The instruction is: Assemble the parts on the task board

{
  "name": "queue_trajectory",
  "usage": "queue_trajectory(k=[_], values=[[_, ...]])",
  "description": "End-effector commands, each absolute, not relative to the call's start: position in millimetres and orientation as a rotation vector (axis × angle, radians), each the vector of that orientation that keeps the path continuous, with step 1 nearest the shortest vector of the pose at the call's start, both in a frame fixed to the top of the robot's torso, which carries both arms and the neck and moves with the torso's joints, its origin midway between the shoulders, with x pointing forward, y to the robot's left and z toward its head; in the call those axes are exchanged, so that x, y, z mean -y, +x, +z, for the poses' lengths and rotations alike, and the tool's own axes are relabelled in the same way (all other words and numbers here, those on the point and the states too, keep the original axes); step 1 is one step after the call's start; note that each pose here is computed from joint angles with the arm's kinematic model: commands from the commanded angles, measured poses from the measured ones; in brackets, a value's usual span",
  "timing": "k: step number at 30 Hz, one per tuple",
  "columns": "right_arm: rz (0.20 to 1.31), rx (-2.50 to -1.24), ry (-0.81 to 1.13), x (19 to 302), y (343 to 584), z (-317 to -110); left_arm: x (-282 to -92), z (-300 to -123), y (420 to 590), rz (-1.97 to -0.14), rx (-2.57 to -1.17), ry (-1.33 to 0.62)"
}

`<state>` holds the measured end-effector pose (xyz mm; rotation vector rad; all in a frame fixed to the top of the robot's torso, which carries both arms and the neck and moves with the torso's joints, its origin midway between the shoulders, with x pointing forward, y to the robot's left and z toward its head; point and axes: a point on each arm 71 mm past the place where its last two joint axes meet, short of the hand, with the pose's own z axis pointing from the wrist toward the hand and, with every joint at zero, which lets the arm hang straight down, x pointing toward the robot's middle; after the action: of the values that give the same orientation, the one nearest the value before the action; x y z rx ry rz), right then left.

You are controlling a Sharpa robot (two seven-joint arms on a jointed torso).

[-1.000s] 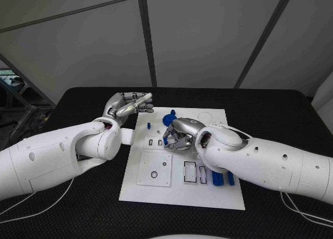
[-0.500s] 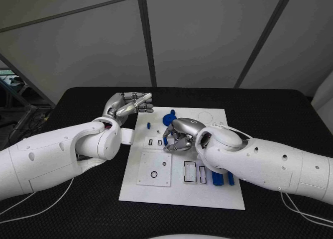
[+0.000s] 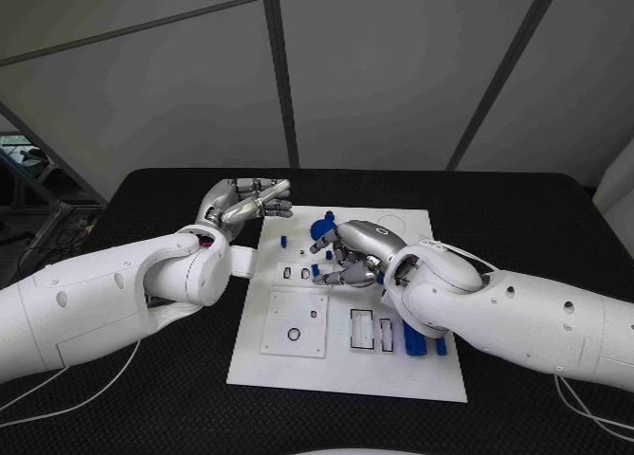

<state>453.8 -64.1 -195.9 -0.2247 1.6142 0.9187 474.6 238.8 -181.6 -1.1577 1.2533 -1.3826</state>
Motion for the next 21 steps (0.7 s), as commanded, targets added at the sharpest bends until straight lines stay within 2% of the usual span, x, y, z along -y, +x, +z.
queue_trajectory(k=[1, 6, 8, 10, 16, 21], values=[[1.093, -1.522, -0.216, 70, 445, -185, -239.4, -181.6, 475.3, -1.373, -1.287, -1.13], [1.189, -1.506, -0.155, 95, 444, -172, -241.0, -186.1, 475.2, -1.32, -1.402, -1.081], [1.228, -1.507, -0.106, 107, 447, -164, -240.7, -188.8, 474.3, -1.293, -1.494, -1.038], [1.264, -1.511, -0.018, 127, 454, -152, -239.6, -192.0, 473.4, -1.238, -1.66, -0.955], [1.263, -1.51, 0.15, 166, 478, -134, -239.7, -192.2, 476.5, -1.065, -1.908, -0.795], [1.244, -1.498, 0.257, 191, 494, -129, -237.0, -189.7, 480.4, -0.91, -2.054, -0.71]])
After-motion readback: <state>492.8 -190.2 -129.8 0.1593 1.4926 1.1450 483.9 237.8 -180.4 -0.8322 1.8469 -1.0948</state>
